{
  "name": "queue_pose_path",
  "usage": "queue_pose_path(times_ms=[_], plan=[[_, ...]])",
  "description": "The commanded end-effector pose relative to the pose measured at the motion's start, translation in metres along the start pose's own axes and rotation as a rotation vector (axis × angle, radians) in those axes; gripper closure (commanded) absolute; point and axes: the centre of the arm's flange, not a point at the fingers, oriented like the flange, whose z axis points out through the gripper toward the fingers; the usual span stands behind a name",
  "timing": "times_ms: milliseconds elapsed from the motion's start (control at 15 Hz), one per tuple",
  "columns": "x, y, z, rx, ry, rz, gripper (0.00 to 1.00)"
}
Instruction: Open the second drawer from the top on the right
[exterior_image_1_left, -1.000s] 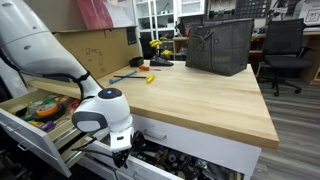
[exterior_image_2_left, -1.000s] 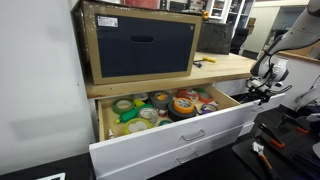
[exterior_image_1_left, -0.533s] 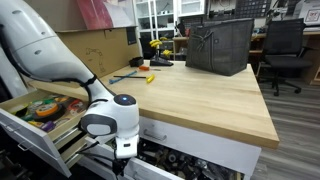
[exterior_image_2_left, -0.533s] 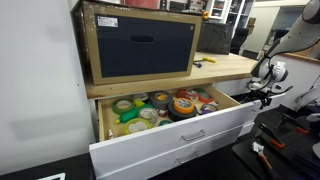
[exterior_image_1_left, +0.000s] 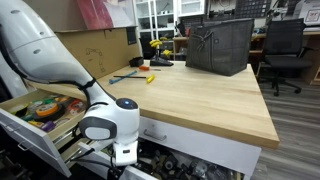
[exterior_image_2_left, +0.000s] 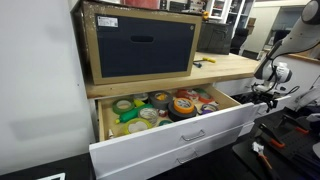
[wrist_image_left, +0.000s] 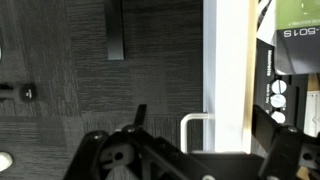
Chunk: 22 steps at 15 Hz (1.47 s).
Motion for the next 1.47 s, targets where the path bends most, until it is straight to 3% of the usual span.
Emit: queue_pose_path(times_ms=[0, 400, 667, 800, 1067, 1400], plan=[[-0.011, 0.038, 0.005, -0.079, -0.015, -0.054, 0.00], [-0.018, 0.076, 0.015, -0.146, -0.017, -0.105, 0.00], [-0.025, 0.087, 0.017, -0.148, -0.002, -0.107, 0.00], [-0.028, 0.087, 0.010, -0.099, 0.059, -0.117, 0.00], [-0.033, 0.080, -0.020, 0.079, 0.253, -0.164, 0.00], [-0.051, 0.086, -0.043, 0.235, 0.360, -0.185, 0.00]])
